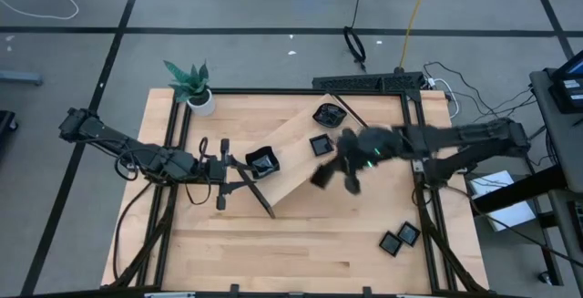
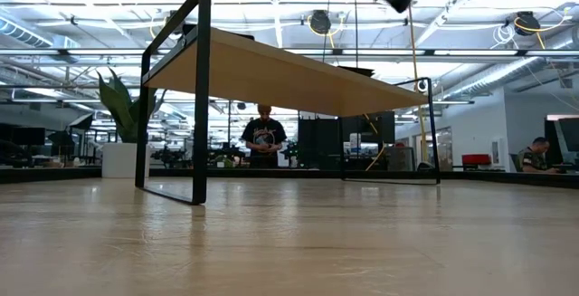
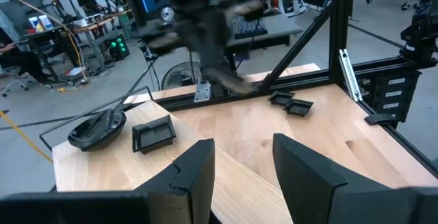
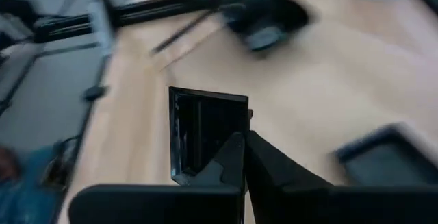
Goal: Pick & Place Mini shaped plates
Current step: Stack the square plate on top of the other square plates on the shelf
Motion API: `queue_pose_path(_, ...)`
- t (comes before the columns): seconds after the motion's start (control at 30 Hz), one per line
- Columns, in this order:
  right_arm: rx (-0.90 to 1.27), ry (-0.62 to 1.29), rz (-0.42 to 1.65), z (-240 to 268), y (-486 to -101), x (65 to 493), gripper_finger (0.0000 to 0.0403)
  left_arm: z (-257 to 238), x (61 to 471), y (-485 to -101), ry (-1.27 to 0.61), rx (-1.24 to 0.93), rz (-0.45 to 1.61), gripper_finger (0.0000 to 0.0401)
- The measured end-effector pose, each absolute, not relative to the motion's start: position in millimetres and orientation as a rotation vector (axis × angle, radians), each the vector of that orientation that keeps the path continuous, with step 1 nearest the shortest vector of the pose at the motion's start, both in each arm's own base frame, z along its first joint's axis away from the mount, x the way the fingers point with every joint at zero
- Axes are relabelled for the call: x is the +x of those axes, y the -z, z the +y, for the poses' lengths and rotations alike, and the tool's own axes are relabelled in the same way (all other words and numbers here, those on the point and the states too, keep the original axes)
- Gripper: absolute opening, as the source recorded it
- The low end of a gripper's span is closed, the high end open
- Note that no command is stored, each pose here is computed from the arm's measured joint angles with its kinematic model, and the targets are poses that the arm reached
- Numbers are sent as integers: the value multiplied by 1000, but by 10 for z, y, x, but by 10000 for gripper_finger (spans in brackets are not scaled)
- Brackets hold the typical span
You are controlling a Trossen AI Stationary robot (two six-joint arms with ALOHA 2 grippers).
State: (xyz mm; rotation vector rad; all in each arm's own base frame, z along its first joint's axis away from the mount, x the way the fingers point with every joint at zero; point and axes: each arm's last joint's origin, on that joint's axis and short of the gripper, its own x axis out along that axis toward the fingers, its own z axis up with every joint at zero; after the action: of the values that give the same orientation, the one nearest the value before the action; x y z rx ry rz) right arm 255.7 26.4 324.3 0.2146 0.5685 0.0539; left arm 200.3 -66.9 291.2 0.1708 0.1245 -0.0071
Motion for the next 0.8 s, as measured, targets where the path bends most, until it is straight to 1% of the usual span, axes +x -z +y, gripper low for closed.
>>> queue_pose_path(0.1,289,72,618,-43,-3435,2761,0,-669,2003,-2912,7,171,124,152)
queue_pose_path(0.2,426,229,645,-371,-3512,2908,0,-670,2002,-2912,7,171,124,152)
queue_pose_path(0.27,517,314,679,-568,-3473,2951,0,-669,2003,-2912,7,171,124,152)
queue_pose_path(0.37,576,350,768,-749,-3338,2951,0,-669,2003,-2912,7,171,124,152)
queue_pose_path(0.47,587,383,825,-810,-3279,2915,0,-670,2003,-2912,7,171,124,152)
queue_pose_path(0.67,585,386,857,-782,-3252,2910,0,-669,2003,-2912,7,171,125,152)
queue_pose_path(0.8,572,440,885,-750,-3173,2894,0,-669,2003,-2912,7,171,124,152)
